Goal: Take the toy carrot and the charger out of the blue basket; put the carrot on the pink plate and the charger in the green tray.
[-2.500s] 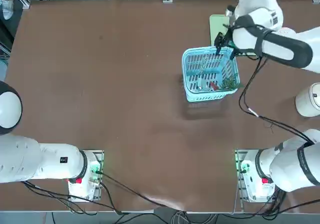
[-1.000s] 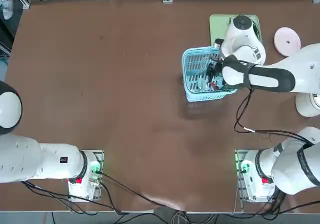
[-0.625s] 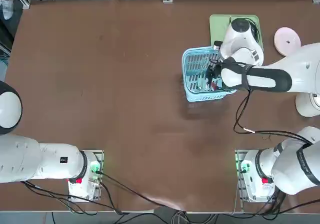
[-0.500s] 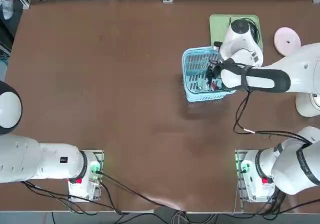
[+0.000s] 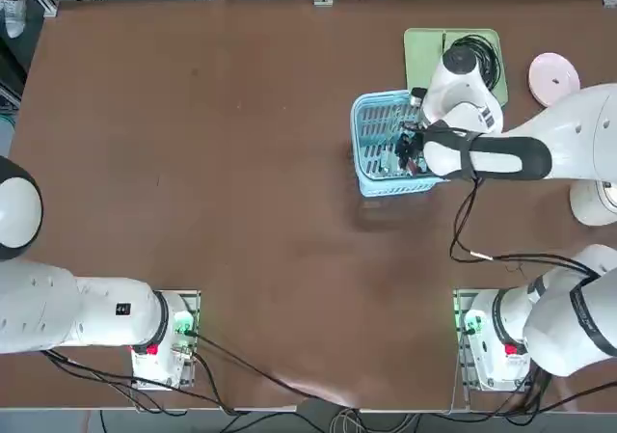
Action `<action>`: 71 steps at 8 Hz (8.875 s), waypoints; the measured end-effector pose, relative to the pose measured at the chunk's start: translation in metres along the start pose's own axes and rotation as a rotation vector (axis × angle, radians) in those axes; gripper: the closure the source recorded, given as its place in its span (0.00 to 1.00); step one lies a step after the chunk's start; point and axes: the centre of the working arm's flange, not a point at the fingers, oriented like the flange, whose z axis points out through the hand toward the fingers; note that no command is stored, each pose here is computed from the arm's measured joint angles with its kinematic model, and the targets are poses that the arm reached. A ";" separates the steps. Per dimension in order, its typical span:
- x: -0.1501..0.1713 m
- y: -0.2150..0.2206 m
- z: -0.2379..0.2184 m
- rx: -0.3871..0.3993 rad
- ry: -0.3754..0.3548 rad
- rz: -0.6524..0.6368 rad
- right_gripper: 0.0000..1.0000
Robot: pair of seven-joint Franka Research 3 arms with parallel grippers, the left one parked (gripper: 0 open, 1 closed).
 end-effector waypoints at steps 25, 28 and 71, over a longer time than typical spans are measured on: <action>0.020 -0.027 -0.062 -0.032 -0.034 -0.012 0.59; 0.036 -0.026 -0.116 -0.068 -0.080 0.011 0.59; 0.347 0.528 0.015 -0.054 0.169 -0.183 0.09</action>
